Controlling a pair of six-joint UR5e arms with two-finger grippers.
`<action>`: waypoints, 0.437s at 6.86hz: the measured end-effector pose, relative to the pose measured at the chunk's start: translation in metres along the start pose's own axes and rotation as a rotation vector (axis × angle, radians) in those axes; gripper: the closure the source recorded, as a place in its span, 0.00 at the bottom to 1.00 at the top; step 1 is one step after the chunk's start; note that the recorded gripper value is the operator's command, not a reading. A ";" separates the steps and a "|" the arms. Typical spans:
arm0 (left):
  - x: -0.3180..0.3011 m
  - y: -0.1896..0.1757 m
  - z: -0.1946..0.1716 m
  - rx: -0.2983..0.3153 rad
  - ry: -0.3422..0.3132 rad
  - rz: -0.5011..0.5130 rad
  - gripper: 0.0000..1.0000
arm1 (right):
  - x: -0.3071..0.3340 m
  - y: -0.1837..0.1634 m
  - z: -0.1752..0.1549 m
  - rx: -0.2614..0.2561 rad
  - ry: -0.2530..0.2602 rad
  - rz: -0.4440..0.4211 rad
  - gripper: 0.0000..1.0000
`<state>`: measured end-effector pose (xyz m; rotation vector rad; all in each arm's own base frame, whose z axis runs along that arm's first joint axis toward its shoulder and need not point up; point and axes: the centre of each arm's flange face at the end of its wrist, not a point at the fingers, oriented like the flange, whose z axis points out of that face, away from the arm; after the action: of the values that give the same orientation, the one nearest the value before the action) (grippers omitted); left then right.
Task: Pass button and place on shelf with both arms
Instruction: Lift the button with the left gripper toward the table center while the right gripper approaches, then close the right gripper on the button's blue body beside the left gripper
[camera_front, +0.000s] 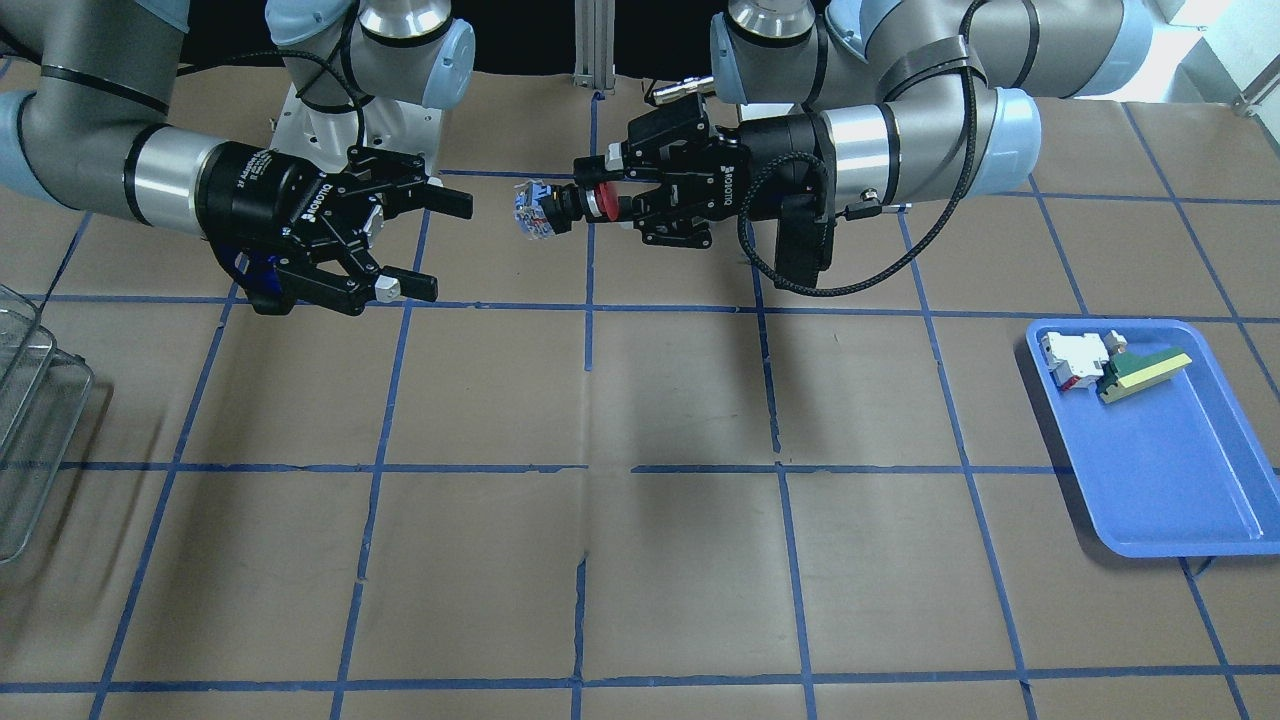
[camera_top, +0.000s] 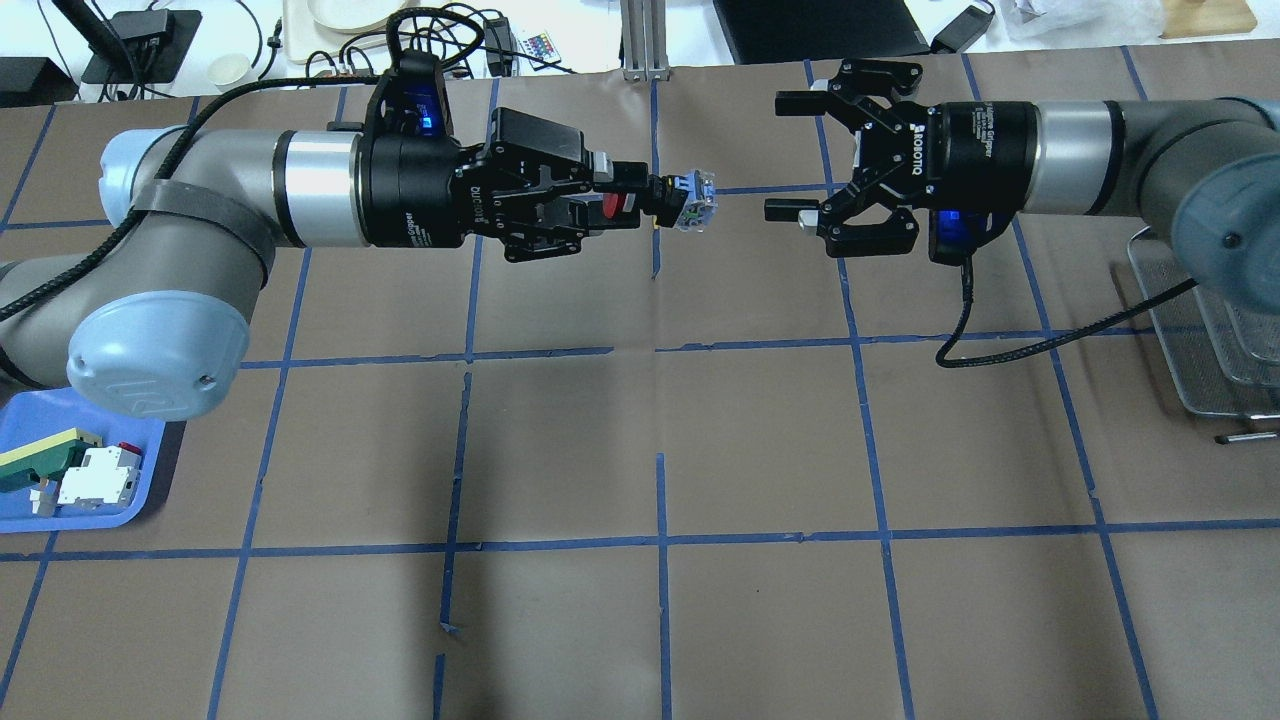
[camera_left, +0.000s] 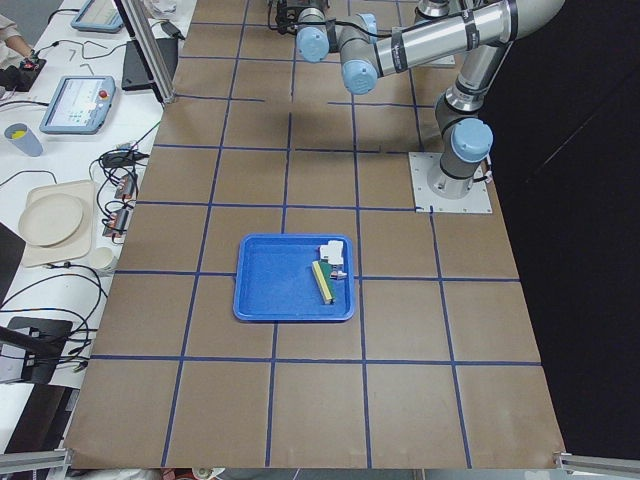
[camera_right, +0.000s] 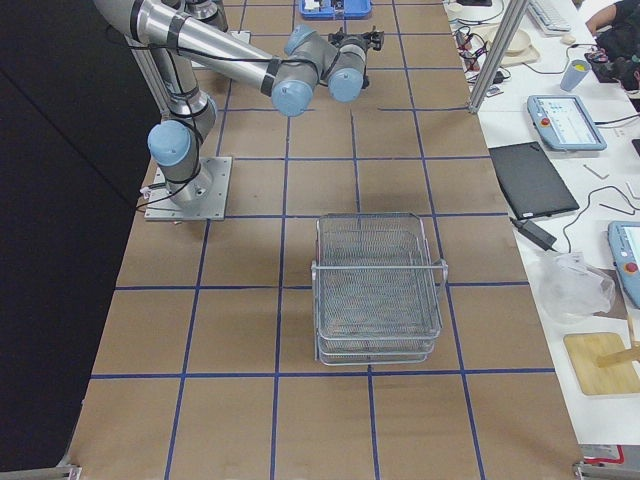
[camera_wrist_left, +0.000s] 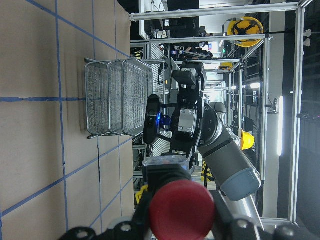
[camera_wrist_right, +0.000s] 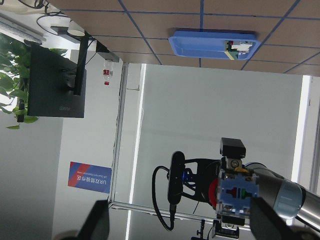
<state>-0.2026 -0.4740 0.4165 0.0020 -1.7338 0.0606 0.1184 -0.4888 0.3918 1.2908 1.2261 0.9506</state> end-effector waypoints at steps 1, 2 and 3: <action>-0.001 0.000 0.000 0.002 0.000 0.016 0.97 | 0.007 -0.004 0.007 -0.010 0.008 0.017 0.00; -0.003 0.000 0.001 0.003 0.000 0.026 0.97 | 0.011 -0.005 0.012 -0.011 0.020 0.045 0.00; -0.006 0.002 0.002 0.002 0.000 0.026 0.97 | 0.012 -0.002 0.014 -0.007 0.028 0.078 0.00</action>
<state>-0.2035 -0.4726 0.4102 -0.0185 -1.7343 0.0815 0.1337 -0.4797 0.3866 1.3317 1.1997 1.0311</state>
